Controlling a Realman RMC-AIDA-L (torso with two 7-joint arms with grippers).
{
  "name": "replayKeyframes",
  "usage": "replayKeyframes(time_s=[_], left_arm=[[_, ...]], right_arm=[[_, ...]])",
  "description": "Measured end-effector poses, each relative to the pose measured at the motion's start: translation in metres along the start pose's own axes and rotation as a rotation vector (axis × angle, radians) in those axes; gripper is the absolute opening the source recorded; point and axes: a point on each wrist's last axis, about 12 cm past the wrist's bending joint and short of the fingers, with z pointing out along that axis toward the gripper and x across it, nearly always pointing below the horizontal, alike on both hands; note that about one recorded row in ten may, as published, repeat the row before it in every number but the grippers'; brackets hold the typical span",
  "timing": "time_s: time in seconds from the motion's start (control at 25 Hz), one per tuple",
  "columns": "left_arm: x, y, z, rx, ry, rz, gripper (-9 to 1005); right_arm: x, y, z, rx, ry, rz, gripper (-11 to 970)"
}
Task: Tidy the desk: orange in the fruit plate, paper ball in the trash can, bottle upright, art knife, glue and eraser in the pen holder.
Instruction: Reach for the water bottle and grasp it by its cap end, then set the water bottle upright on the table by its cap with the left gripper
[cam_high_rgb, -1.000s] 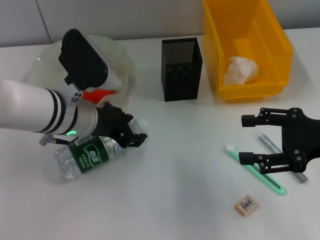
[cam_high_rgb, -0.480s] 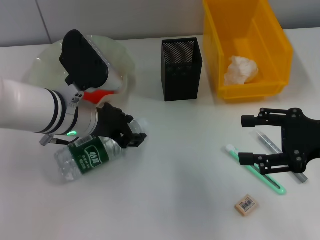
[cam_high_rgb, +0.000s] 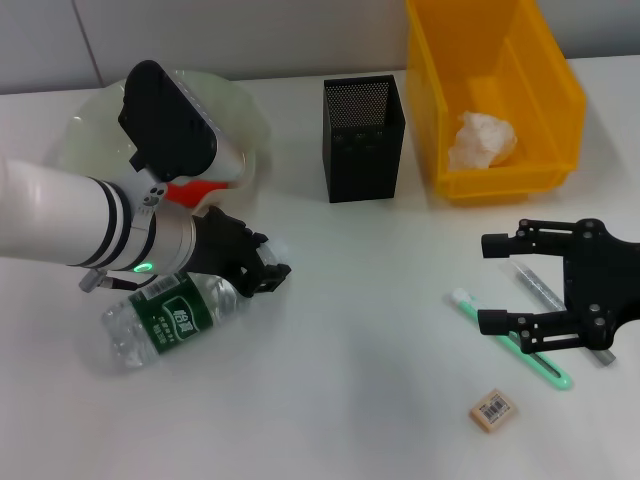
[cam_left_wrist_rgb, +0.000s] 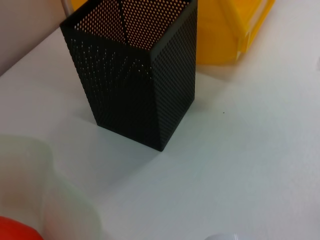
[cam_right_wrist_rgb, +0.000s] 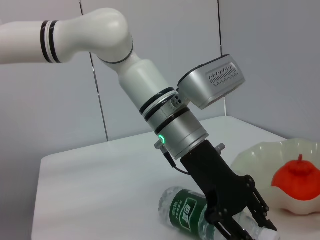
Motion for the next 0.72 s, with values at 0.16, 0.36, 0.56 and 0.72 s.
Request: replayKeyframes(time_s=[0.16, 0.36, 0.56, 0.72], left_arm=[[-0.0002, 0.0000, 0.0000, 0.001, 0.000, 0.001, 472], [-0.0001, -0.0004, 0.0000, 0.004, 0.003, 0.001, 448], [-0.0005, -0.0007, -0.0010, 0.003, 0.001, 0.004, 448], [-0.0004, -0.0005, -0.0017, 0.002, 0.000, 0.005, 447]], right_arm=[[-0.0002, -0.0001, -0.0001, 0.001, -0.001, 0.000, 824], [-0.0012, -0.0008, 0.0006, -0.001, -0.002, -0.004, 824], [-0.0015, -0.0011, 0.0010, -0.002, -0.003, -0.004, 823], [-0.0009, -0.0008, 0.0007, -0.001, -0.003, -0.002, 823]])
